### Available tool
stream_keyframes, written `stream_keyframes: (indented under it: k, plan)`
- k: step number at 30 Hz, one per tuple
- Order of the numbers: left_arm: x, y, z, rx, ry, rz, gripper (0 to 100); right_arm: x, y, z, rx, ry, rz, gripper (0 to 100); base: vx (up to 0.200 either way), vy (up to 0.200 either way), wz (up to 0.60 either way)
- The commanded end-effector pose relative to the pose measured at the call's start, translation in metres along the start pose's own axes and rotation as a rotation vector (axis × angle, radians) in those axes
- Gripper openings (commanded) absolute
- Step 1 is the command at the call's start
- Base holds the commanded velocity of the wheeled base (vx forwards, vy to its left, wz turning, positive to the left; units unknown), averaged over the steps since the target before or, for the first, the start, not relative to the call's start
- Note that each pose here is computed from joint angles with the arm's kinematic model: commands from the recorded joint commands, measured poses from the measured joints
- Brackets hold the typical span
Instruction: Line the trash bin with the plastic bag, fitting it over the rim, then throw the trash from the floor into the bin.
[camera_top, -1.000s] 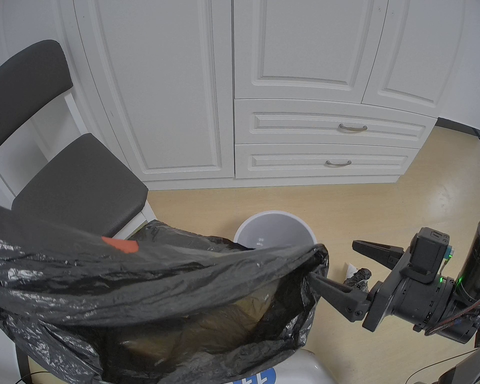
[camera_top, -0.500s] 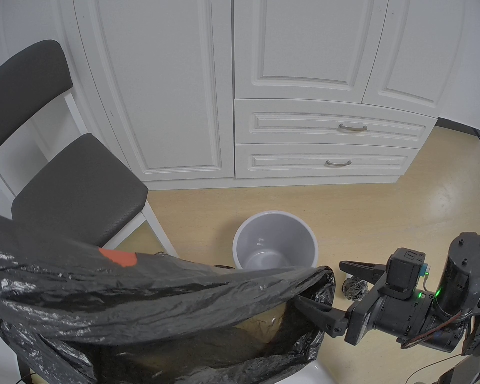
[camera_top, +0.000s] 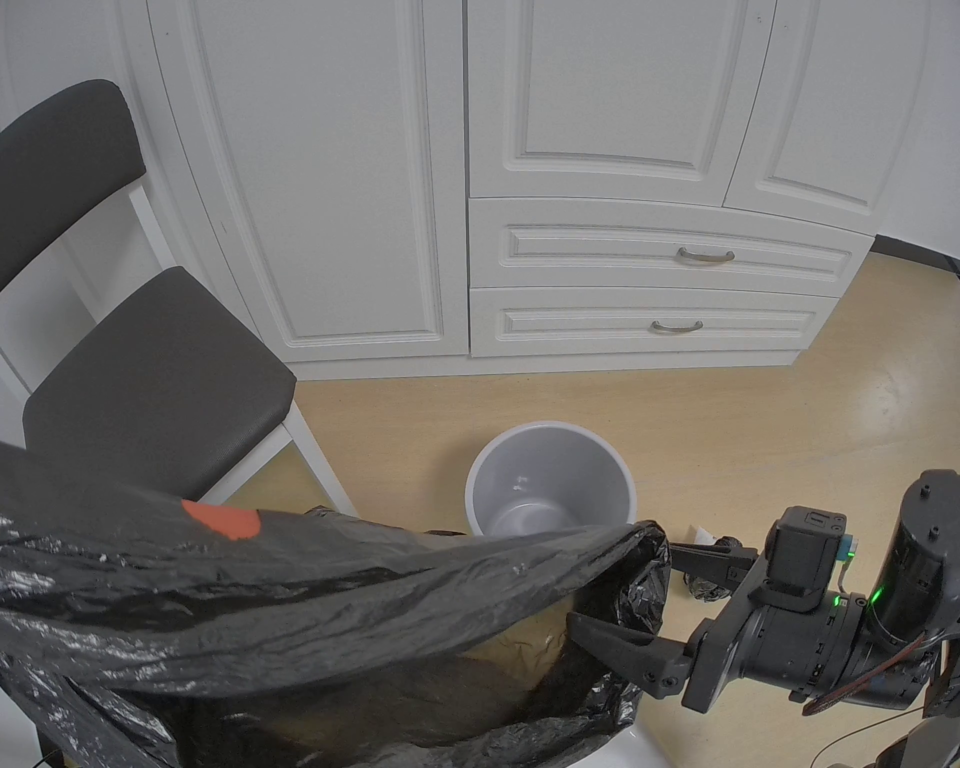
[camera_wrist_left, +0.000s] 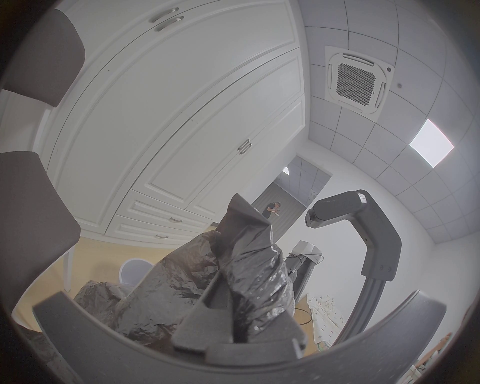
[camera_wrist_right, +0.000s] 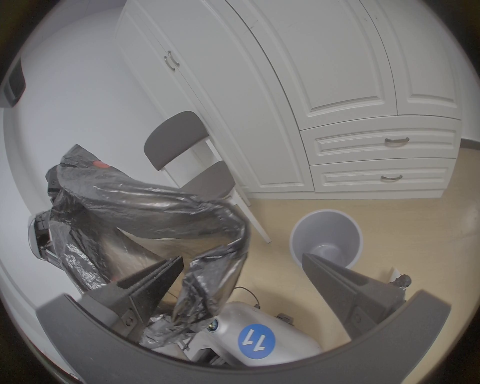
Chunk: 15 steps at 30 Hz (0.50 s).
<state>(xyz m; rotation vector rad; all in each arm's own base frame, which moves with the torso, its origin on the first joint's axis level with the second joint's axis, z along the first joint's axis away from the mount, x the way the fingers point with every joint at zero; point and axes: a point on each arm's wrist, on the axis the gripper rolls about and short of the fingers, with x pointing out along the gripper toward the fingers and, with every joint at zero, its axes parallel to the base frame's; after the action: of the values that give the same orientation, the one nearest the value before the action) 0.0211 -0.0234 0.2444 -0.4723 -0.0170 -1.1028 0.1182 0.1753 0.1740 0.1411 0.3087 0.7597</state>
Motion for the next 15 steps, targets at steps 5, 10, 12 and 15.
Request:
stream_keyframes:
  k: [5,10,12,15]
  plan:
    - [-0.0007,-0.0008,-0.0003,0.000,0.000,-0.008,0,0.0030,0.0062,-0.0050,-0.001,0.023,0.025,100,0.000,0.000,0.00]
    - [-0.0007,-0.0008,-0.0003,0.000,0.001,-0.009,0,0.0057,0.0064,-0.0062,0.001,0.030,0.023,100,0.000,0.000,0.00]
    - [-0.0007,-0.0008,-0.0003,-0.001,0.001,-0.011,0,0.0064,0.0066,-0.0052,0.002,0.027,0.022,100,0.000,0.000,0.00]
    - [-0.0007,-0.0007,-0.0008,-0.003,0.004,-0.014,0,0.0084,0.0071,-0.0049,0.005,0.028,0.020,100,0.000,0.000,0.00]
